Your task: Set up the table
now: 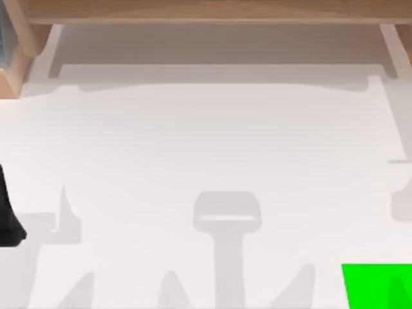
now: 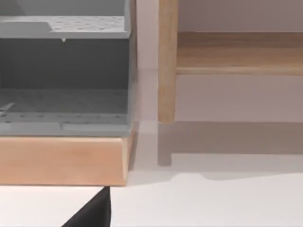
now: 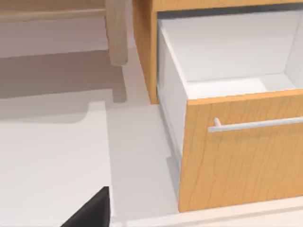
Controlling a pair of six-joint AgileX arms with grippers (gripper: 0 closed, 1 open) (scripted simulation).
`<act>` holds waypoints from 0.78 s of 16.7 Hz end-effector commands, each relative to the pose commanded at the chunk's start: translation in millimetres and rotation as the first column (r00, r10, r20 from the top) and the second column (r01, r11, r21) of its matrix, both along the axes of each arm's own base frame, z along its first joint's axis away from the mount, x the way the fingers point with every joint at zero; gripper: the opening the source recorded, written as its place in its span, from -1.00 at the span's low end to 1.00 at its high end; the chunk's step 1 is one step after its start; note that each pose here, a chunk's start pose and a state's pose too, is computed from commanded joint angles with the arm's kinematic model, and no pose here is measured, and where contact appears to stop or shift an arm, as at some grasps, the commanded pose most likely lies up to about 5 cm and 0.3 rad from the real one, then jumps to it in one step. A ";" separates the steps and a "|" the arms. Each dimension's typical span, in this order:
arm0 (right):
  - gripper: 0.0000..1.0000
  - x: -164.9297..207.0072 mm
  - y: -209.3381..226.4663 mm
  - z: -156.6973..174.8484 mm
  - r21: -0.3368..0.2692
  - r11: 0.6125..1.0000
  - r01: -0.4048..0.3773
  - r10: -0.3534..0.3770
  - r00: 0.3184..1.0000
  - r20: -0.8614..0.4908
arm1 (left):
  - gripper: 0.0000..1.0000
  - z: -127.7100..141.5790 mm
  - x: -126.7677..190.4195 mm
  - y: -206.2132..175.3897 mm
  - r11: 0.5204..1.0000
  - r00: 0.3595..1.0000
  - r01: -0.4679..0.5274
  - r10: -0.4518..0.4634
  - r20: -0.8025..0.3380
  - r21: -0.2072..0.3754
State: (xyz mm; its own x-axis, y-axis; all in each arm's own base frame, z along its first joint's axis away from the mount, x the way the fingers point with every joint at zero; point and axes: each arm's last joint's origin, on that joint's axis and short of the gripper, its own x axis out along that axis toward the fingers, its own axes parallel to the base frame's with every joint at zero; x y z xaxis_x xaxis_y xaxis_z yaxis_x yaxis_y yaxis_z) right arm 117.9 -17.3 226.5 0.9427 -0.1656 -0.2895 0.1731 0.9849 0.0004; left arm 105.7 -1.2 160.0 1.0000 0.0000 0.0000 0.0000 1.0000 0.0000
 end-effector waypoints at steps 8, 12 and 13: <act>1.00 138.9 -52.5 96.1 0.033 0.991 0.129 -0.092 0.845 -0.527 | 1.00 0.0 0.0 0.0 1.000 1.000 0.000 0.000 0.000 0.000; 1.00 239.4 -99.3 75.7 0.055 0.987 0.150 -0.064 0.684 -0.727 | 1.00 0.0 0.0 0.0 1.000 1.000 0.000 0.000 0.000 0.000; 1.00 260.8 -110.2 64.0 0.062 0.987 0.151 -0.050 0.645 -0.763 | 1.00 0.0 0.0 0.0 1.000 1.000 0.000 0.000 0.000 0.000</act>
